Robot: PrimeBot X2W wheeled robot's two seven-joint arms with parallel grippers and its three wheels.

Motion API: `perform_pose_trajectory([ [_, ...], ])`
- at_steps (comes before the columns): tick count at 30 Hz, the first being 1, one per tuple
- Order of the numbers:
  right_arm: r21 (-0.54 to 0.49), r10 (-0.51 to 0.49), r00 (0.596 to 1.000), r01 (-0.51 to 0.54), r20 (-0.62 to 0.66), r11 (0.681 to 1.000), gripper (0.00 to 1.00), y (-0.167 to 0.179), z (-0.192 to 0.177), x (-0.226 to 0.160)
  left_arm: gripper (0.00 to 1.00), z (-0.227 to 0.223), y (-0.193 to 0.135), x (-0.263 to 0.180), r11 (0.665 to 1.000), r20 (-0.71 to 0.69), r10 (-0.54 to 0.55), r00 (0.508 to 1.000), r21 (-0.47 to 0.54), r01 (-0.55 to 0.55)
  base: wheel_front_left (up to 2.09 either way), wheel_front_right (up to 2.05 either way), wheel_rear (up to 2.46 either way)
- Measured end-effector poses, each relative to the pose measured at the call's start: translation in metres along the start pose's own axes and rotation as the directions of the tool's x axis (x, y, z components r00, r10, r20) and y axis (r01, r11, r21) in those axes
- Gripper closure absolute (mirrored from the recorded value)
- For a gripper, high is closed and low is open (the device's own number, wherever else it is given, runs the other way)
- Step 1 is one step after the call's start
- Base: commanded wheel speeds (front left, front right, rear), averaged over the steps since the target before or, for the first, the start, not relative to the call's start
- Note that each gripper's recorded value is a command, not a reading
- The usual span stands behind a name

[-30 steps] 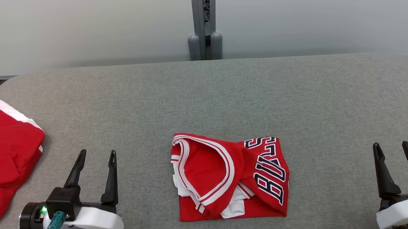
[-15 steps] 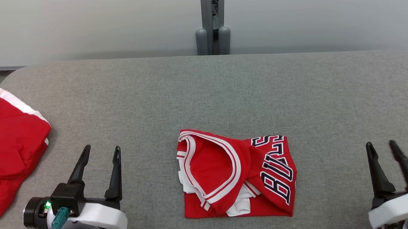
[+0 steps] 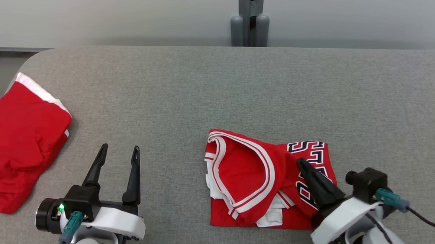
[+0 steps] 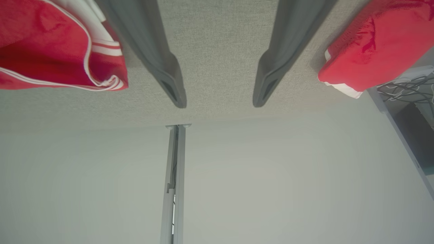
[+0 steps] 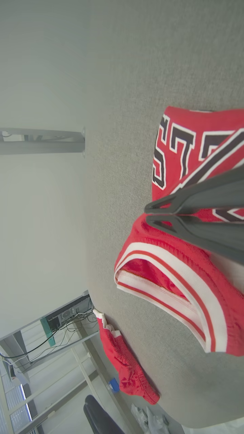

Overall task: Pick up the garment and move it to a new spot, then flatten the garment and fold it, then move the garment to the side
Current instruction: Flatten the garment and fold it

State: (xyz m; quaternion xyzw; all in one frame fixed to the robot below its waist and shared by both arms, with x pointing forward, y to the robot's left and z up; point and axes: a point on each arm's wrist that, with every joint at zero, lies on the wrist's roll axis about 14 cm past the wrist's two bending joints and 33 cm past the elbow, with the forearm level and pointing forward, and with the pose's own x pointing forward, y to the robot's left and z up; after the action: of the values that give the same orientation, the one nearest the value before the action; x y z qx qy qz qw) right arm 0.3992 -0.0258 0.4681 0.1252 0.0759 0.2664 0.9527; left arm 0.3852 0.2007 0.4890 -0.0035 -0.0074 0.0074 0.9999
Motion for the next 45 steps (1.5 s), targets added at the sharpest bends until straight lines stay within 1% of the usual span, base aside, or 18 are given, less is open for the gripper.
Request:
perform_pose_trajectory([
  [4, 0.039, 0.064, 0.996, -0.062, -0.058, 0.997, 1.00, 0.020, -0.023, 0.009, 0.00, -0.002, 0.003, -0.003, 1.000, -0.009, 0.012, 1.000, -0.007, -0.012, 0.00, 0.00, 0.00],
  [12, 0.066, 0.092, 0.982, -0.082, -0.164, 0.994, 1.00, 0.025, -0.058, 0.017, 0.00, -0.005, 0.008, -0.005, 1.000, -0.019, 0.026, 0.999, -0.006, -0.026, 0.00, 0.00, 0.00],
  [15, 0.086, 0.115, 0.974, -0.100, -0.196, 0.991, 1.00, 0.033, -0.069, 0.017, 0.00, -0.007, 0.009, -0.005, 1.000, -0.023, 0.027, 0.999, -0.006, -0.027, 0.00, 0.00, 0.00],
  [17, 0.100, 0.156, 0.963, -0.137, -0.221, 0.986, 1.00, 0.046, -0.076, 0.015, 0.00, -0.006, 0.009, -0.004, 1.000, -0.021, 0.027, 0.999, -0.005, -0.027, 0.00, 0.00, 0.00],
  [21, 0.128, 0.229, 0.943, -0.203, -0.241, 0.971, 1.00, 0.070, -0.083, 0.013, 0.00, -0.006, 0.008, -0.003, 1.000, -0.022, 0.022, 1.000, -0.005, -0.022, 0.00, 0.00, 0.00],
  [25, 0.142, 0.280, 0.928, -0.251, -0.247, 0.957, 1.00, 0.086, -0.084, 0.011, 0.00, -0.007, 0.007, -0.003, 1.000, -0.024, 0.020, 1.000, -0.007, -0.020, 0.00, 0.00, 0.00],
  [31, 0.130, 0.356, 0.895, -0.333, -0.269, 0.934, 1.00, 0.107, -0.090, 0.001, 0.00, -0.006, 0.006, -0.004, 1.000, -0.022, 0.015, 1.000, -0.009, -0.015, 0.00, 0.00, 0.00],
  [34, 0.126, 0.360, 0.902, -0.338, -0.240, 0.933, 1.00, 0.105, -0.080, 0.002, 0.00, -0.005, 0.005, -0.003, 1.000, -0.019, 0.012, 1.000, -0.009, -0.012, 0.00, 0.00, 0.00],
  [37, 0.121, 0.331, 0.924, -0.313, -0.189, 0.942, 1.00, 0.092, -0.064, 0.002, 0.00, -0.007, 0.005, -0.005, 1.000, -0.023, 0.012, 1.000, -0.009, -0.012, 0.00, 0.00, 0.00],
  [41, 0.097, 0.255, 0.960, -0.244, -0.117, 0.965, 1.00, 0.062, -0.041, -0.004, 0.00, -0.003, 0.003, -0.003, 1.000, -0.011, 0.003, 1.000, -0.006, -0.003, 0.00, 0.00, 0.00],
  [45, 0.064, 0.138, 0.990, -0.137, -0.012, 0.988, 1.00, 0.022, -0.008, -0.012, 0.00, 0.001, 0.000, -0.002, 1.000, 0.001, -0.007, 1.000, 0.000, 0.007, 0.00, 0.00, 0.00],
])
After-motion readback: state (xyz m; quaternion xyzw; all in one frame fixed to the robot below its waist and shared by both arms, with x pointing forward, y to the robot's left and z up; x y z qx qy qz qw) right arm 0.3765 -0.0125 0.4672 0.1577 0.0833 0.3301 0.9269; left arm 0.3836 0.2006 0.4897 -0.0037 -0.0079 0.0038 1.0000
